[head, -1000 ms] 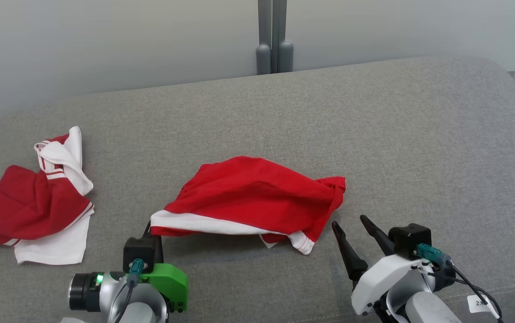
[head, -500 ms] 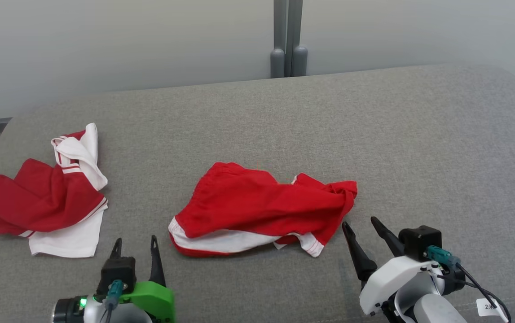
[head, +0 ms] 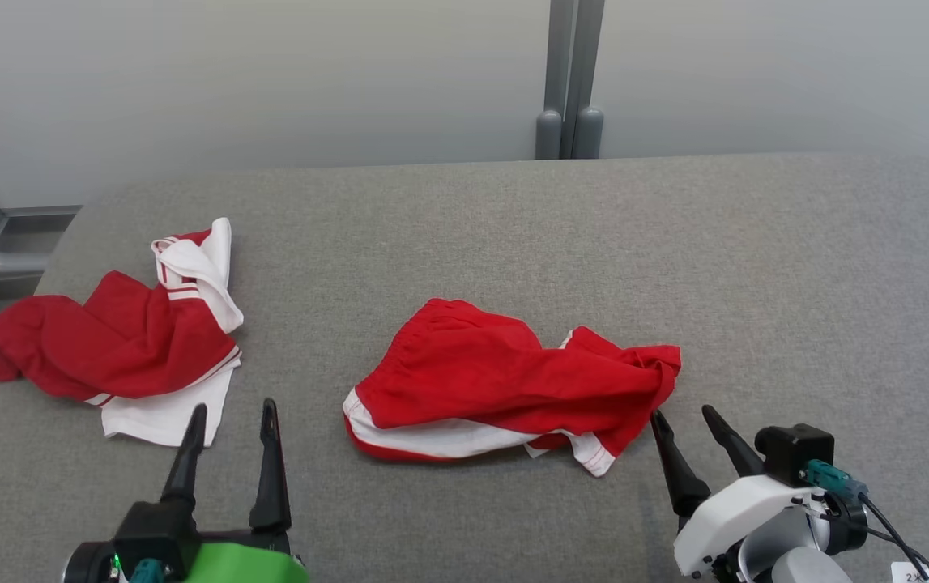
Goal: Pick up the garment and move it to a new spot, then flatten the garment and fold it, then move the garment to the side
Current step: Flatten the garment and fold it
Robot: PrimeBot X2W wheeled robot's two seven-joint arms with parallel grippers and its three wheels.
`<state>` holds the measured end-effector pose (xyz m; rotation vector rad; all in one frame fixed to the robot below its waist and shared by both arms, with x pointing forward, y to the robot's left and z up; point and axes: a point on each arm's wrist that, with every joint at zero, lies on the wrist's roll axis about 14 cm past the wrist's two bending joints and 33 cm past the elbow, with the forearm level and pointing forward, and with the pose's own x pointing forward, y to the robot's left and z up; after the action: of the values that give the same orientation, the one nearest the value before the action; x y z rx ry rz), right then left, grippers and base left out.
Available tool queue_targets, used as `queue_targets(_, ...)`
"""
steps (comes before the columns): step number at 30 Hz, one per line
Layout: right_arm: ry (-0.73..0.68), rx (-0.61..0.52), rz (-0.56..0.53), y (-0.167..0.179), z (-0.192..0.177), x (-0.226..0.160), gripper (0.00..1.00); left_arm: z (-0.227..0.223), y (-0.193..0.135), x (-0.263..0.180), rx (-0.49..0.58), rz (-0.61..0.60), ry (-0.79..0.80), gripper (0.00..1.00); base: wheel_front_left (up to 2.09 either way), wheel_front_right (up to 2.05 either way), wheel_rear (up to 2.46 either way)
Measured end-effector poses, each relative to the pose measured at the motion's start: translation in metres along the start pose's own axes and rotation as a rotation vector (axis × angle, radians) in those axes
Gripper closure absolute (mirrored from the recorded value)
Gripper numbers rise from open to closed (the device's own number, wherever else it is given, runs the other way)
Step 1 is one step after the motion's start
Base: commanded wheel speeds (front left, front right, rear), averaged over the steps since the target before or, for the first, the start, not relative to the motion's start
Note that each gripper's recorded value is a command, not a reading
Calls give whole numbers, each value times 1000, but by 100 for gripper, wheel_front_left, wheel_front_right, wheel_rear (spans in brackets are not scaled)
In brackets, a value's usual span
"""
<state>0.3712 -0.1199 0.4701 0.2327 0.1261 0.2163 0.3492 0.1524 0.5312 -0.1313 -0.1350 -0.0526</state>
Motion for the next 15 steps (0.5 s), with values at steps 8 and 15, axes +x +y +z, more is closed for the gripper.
queue_targets(8, -39, 69, -21, -3, 3, -7, 0, -9, 3, -29, -4, -50, 26, 0, 0, 0, 0)
queue_targets(15, -3, 70, -60, -14, -15, -23, 0, -32, 15, -53, 26, -54, 105, 0, 0, 0, 0)
